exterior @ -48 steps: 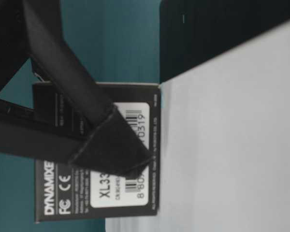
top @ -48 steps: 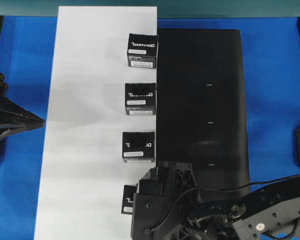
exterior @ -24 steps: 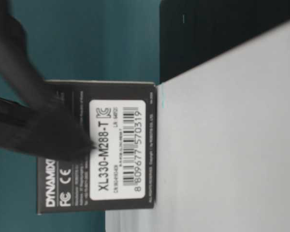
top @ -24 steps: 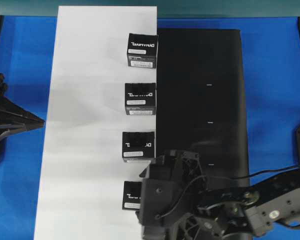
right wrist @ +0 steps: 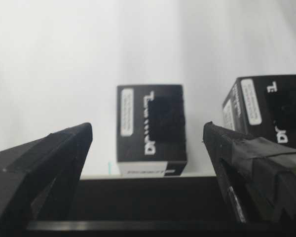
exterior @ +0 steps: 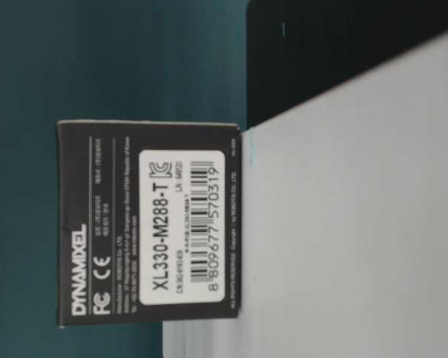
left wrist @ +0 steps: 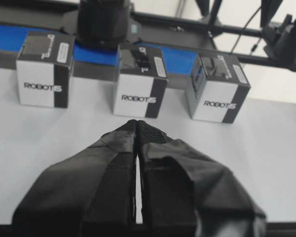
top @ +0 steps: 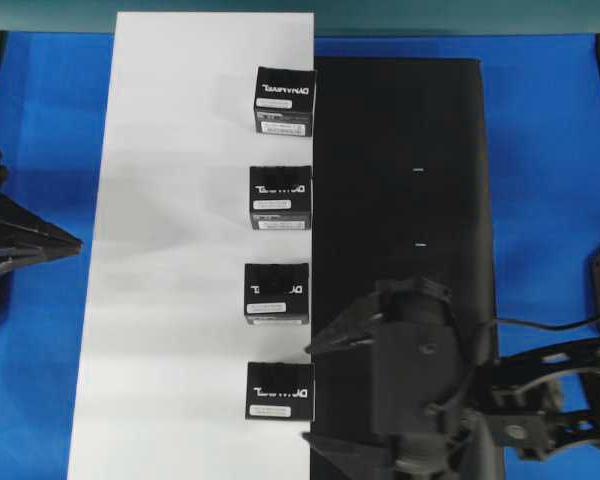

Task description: Place the box from the black base onto the white base.

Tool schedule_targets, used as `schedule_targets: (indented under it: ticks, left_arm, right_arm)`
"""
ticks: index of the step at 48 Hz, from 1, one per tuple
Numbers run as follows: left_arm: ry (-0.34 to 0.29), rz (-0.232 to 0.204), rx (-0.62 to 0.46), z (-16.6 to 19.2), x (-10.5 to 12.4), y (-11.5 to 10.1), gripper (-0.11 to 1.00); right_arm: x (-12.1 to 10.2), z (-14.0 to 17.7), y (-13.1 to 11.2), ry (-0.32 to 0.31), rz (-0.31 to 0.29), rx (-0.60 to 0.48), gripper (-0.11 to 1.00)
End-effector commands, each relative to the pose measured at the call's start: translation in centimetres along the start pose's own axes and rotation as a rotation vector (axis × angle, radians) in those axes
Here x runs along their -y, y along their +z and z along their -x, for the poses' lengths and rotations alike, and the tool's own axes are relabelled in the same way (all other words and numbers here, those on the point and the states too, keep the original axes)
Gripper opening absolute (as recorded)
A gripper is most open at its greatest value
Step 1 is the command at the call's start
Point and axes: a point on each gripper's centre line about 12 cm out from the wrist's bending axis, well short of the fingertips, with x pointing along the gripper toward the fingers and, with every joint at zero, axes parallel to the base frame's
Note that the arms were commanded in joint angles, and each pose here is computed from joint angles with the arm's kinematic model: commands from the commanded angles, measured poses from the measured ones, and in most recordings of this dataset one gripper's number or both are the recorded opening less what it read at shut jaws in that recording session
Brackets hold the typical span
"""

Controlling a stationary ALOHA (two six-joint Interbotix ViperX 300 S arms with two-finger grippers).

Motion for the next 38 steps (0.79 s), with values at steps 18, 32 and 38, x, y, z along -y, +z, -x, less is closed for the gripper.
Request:
schedule_targets:
  ticks: [18, 32, 38]
  left_arm:
    - [-0.003, -0.002, 0.01, -0.1, 0.1, 0.5, 0.01]
    - [-0.003, 0.014, 0.009, -0.1, 0.1, 0.4, 0.01]
    - [-0.002, 0.037, 0.006, -0.1, 0.1, 0.3, 0.01]
  right_arm:
    - [0.8, 3.0, -1.6, 0.098, 0.008, 0.1, 0.99]
    - [1.8, 5.0, -2.9, 0.114, 0.011, 0.128, 0.99]
    - [2.0, 5.5, -3.2, 0.128, 0.01, 0.143, 0.99]
